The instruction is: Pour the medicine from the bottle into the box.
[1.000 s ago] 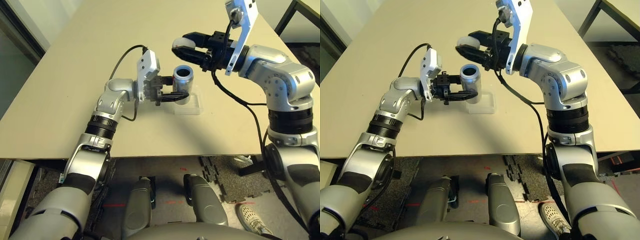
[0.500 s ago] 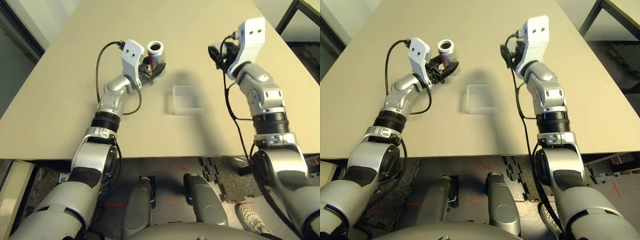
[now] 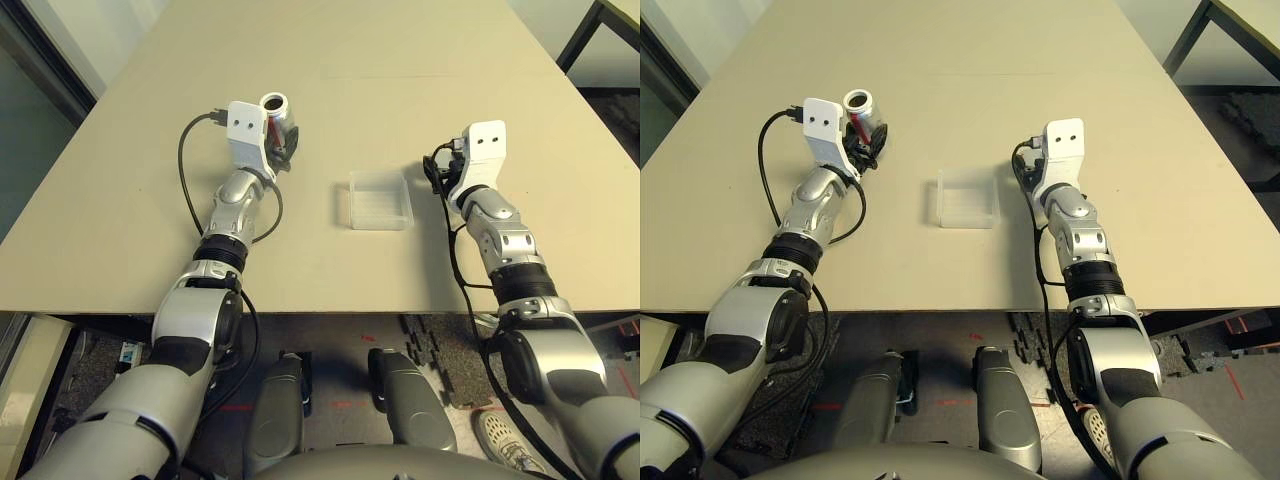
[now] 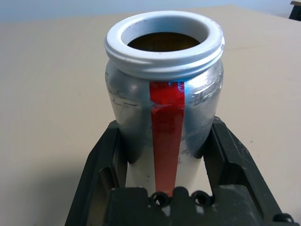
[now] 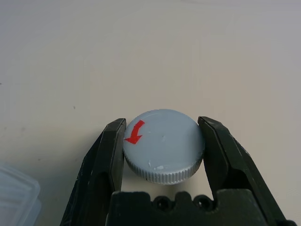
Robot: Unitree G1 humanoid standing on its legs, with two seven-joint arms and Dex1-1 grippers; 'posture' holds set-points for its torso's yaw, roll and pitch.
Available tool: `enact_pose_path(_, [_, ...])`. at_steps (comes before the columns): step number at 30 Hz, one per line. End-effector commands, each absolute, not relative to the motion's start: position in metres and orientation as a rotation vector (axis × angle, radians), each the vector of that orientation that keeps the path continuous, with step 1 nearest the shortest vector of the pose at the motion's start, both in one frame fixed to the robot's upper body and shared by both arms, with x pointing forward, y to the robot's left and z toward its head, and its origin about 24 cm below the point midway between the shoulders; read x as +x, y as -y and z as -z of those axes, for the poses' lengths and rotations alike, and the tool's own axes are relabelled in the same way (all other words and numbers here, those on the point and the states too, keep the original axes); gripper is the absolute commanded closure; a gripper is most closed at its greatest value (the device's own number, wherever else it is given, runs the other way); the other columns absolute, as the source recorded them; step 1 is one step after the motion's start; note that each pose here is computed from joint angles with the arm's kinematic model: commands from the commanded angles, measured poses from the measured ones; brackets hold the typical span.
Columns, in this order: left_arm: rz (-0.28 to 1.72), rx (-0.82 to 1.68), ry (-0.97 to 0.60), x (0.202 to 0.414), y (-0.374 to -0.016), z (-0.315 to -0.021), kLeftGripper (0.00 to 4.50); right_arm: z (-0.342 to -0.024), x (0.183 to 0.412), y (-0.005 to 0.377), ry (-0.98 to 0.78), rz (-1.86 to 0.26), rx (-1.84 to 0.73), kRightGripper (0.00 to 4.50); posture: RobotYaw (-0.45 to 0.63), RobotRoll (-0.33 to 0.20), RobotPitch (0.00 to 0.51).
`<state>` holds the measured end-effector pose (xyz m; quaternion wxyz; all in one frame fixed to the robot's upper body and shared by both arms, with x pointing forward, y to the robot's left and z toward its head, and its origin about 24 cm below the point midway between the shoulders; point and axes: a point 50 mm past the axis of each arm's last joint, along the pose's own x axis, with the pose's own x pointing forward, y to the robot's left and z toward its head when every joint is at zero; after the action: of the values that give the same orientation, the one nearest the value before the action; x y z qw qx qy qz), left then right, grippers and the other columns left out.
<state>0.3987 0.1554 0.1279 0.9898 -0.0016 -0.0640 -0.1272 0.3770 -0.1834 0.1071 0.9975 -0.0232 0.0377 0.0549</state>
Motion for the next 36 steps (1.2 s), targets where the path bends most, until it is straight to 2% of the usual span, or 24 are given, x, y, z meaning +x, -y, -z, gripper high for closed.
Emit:
enact_pose_path(1, [0.241,-0.02,0.121,0.397,-0.157,-0.124,2.09,-0.098,0.375,0.185,-0.103,-0.101,-0.046,1.93,-0.11,0.0,0.123])
enact_pose_path(2, [0.241,-0.02,0.121,0.397,-0.157,-0.124,2.09,-0.098,0.375,0.185,-0.108,-0.102,-0.048,1.93,-0.11,0.0,0.122])
enact_pose_path(7, [0.244,-0.024,0.124,0.397,-0.156,-0.126,2.09,-0.098,0.375,0.186,-0.11,-0.103,-0.045,0.23,-0.12,0.0,0.121])
enact_pose_path(8, [0.245,-0.025,0.123,0.397,-0.156,-0.127,2.09,-0.099,0.376,0.187,-0.107,-0.101,-0.046,0.0,-0.12,0.0,0.121])
enact_pose_path(14, [0.253,-0.029,0.122,0.397,-0.154,-0.128,2.09,-0.115,0.377,0.196,-0.074,-0.091,-0.041,0.0,-0.12,0.0,0.128])
enact_pose_path(20, [0.244,-0.03,0.118,0.399,-0.16,-0.131,2.09,-0.16,0.368,0.207,-0.046,-0.183,-0.064,0.0,-0.12,0.0,0.14])
enact_pose_path(24, [0.226,-0.031,0.113,0.401,-0.168,-0.134,2.09,-0.19,0.353,0.211,-0.06,-0.279,-0.095,0.0,-0.12,0.0,0.147])
enact_pose_path(27, [0.21,-0.037,0.107,0.402,-0.174,-0.137,2.09,-0.2,0.34,0.212,-0.106,-0.35,-0.112,0.0,-0.13,0.0,0.151])
enact_pose_path(32, [0.144,-0.028,0.076,0.406,-0.197,-0.144,2.09,-0.199,0.299,0.209,-0.277,-0.595,-0.171,0.0,-0.14,0.0,0.159])
enact_pose_path(36, [0.11,-0.032,0.049,0.407,-0.208,-0.143,2.09,-0.192,0.284,0.208,-0.346,-0.663,-0.176,0.0,-0.14,0.0,0.162])
